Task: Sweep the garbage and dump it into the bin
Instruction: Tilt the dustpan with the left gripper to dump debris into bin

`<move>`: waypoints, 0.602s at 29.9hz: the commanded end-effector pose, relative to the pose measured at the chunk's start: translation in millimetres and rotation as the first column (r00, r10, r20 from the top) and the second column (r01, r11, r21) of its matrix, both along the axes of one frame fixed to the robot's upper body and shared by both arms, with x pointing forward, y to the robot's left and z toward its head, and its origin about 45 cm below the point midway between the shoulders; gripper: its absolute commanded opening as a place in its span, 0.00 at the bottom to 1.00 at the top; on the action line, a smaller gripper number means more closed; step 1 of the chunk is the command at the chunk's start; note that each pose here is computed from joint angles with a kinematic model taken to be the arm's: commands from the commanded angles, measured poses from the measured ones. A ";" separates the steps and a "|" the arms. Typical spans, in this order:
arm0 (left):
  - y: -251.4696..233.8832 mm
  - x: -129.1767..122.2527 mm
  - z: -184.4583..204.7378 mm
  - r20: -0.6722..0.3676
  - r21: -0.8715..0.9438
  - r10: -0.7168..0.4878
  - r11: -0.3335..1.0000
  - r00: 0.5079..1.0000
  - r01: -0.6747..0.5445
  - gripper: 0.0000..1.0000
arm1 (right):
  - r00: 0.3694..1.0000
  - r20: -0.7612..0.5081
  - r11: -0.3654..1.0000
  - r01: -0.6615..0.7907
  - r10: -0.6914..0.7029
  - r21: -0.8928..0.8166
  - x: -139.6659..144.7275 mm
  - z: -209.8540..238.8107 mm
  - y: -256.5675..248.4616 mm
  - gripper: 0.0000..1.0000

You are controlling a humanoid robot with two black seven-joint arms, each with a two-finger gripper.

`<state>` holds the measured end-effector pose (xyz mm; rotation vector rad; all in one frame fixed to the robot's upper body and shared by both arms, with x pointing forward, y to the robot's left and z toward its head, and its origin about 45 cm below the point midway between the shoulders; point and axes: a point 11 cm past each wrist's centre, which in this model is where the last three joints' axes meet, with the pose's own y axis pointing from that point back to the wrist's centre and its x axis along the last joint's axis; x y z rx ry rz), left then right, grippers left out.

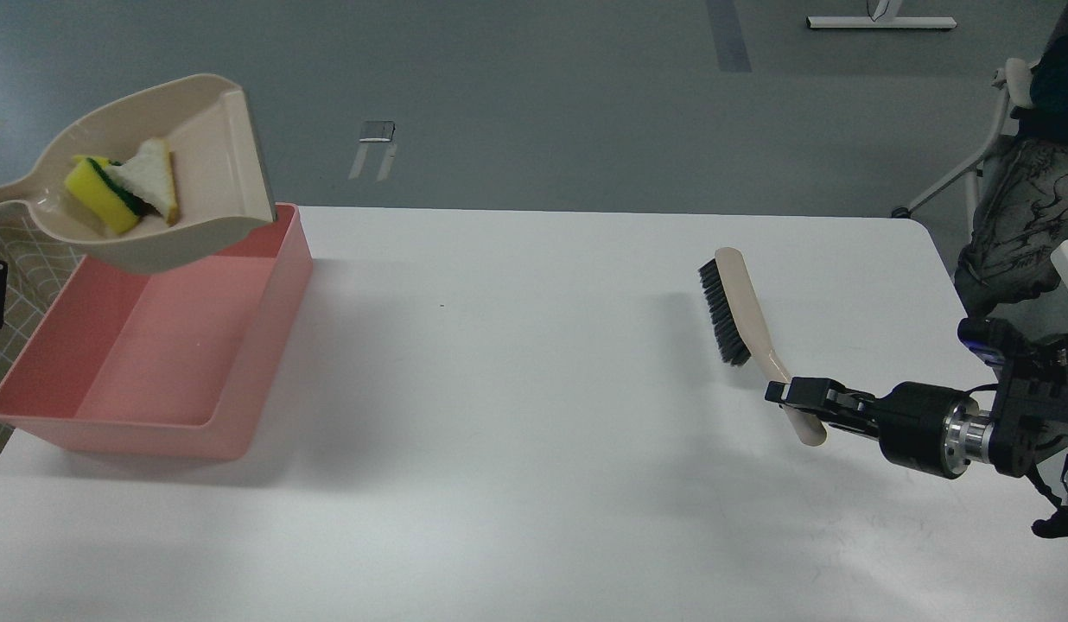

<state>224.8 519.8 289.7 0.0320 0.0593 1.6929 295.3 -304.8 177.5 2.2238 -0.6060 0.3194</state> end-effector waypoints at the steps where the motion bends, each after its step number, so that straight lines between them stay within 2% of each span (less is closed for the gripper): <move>1: 29.6 -19.6 -16.0 -0.053 0.076 0.064 0.995 0.997 -0.060 0.00 | 1.000 0.001 1.000 -0.001 0.001 0.001 0.6 0.5 0.9 0.00; 2: 29.7 -19.6 -16.1 -0.053 0.077 0.065 0.995 0.997 -0.060 0.00 | 1.000 0.001 1.000 -0.001 0.001 0.001 0.6 0.5 0.9 0.00; 6: 41.9 -27.9 -26.0 -0.104 0.286 0.075 0.957 0.992 -0.042 0.00 | 1.000 0.003 1.000 -0.003 0.003 0.000 0.9 1.1 1.5 0.00; 11: 44.3 -28.5 -27.3 -0.131 0.405 0.076 0.914 0.988 -0.016 0.00 | 1.000 0.003 1.000 -0.002 0.002 0.000 0.9 1.3 0.9 0.00; 18: 55.9 -24.1 -2.5 -0.138 0.576 0.096 0.817 0.986 0.001 0.00 | 1.000 0.003 1.000 -0.003 0.003 0.001 0.9 1.1 1.5 0.00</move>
